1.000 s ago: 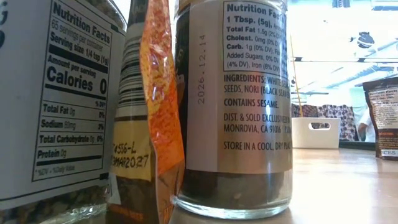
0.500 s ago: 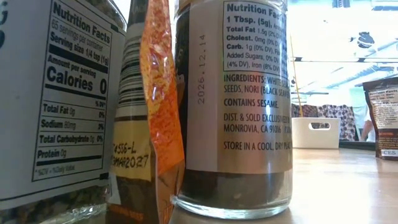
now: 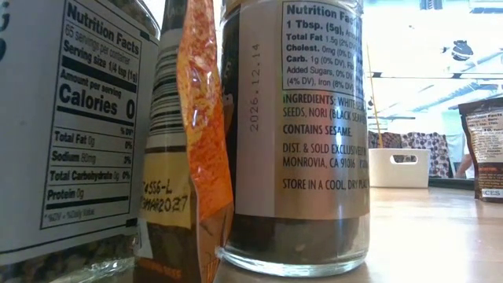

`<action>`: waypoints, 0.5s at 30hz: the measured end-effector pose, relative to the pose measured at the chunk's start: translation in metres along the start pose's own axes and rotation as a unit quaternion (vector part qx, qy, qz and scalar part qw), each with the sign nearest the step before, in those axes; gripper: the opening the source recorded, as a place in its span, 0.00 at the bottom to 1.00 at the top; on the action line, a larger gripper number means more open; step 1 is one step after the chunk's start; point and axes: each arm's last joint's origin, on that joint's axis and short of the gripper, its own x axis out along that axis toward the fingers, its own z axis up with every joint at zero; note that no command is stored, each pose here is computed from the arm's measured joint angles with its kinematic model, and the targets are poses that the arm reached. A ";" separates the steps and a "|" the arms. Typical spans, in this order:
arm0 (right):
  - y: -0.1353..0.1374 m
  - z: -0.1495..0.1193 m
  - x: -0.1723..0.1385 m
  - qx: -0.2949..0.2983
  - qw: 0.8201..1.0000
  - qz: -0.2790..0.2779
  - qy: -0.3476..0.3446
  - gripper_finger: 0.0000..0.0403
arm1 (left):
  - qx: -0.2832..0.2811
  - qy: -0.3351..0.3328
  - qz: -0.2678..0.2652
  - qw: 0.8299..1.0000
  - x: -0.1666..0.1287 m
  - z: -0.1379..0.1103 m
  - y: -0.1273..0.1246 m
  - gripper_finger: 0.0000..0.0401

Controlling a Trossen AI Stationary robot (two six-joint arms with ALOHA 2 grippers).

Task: Sort spices by type
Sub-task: Put the white seasoning bottle into the left white bin

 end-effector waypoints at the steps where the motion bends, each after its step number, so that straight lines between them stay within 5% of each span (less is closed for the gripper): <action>1: -0.001 -0.001 0.000 -0.001 1.000 -0.003 0.004 0.00 | 0.004 -0.001 -0.001 1.000 0.003 0.000 0.000 0.81; 7: -0.003 -0.004 0.000 0.009 1.000 -0.013 0.021 0.00 | 0.040 -0.011 -0.013 0.999 0.017 -0.002 -0.003 0.93; 15: 0.001 -0.007 -0.002 0.041 0.998 0.010 0.038 0.00 | 0.045 0.013 -0.005 0.999 0.040 -0.014 -0.003 0.94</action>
